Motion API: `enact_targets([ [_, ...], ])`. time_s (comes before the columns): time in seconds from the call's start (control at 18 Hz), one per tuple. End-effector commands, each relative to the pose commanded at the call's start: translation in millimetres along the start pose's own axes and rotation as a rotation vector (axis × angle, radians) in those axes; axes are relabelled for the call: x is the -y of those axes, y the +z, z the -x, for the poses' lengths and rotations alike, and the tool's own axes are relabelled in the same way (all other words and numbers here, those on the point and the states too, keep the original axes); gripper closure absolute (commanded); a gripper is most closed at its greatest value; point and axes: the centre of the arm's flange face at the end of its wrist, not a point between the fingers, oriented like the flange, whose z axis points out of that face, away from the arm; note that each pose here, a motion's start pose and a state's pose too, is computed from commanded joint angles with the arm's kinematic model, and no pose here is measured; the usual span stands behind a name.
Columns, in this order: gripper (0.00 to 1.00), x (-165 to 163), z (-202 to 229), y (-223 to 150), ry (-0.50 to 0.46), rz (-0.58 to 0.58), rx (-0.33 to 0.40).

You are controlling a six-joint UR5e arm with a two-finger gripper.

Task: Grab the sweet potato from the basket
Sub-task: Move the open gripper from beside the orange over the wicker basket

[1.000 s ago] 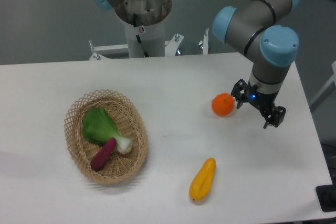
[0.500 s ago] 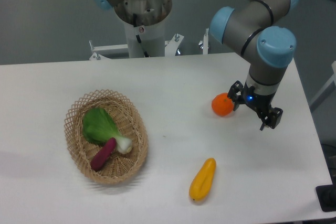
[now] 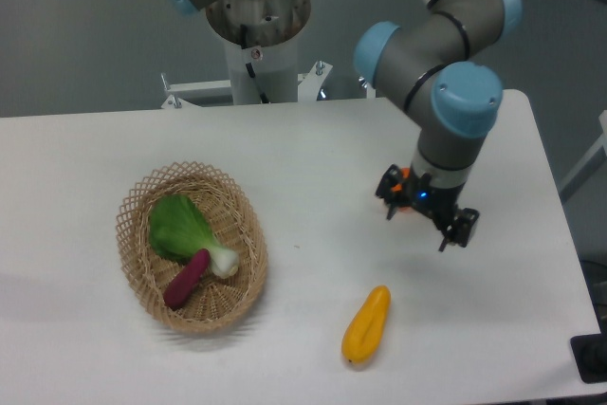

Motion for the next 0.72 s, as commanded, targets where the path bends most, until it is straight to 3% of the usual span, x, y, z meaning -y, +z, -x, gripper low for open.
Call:
enact_targets([
  [0.5,0.0,87,-74,20,-0.066,-0.002,-0.038],
  [0.72,0.0,118,-112,23,-0.029,-0.004,-0.054],
])
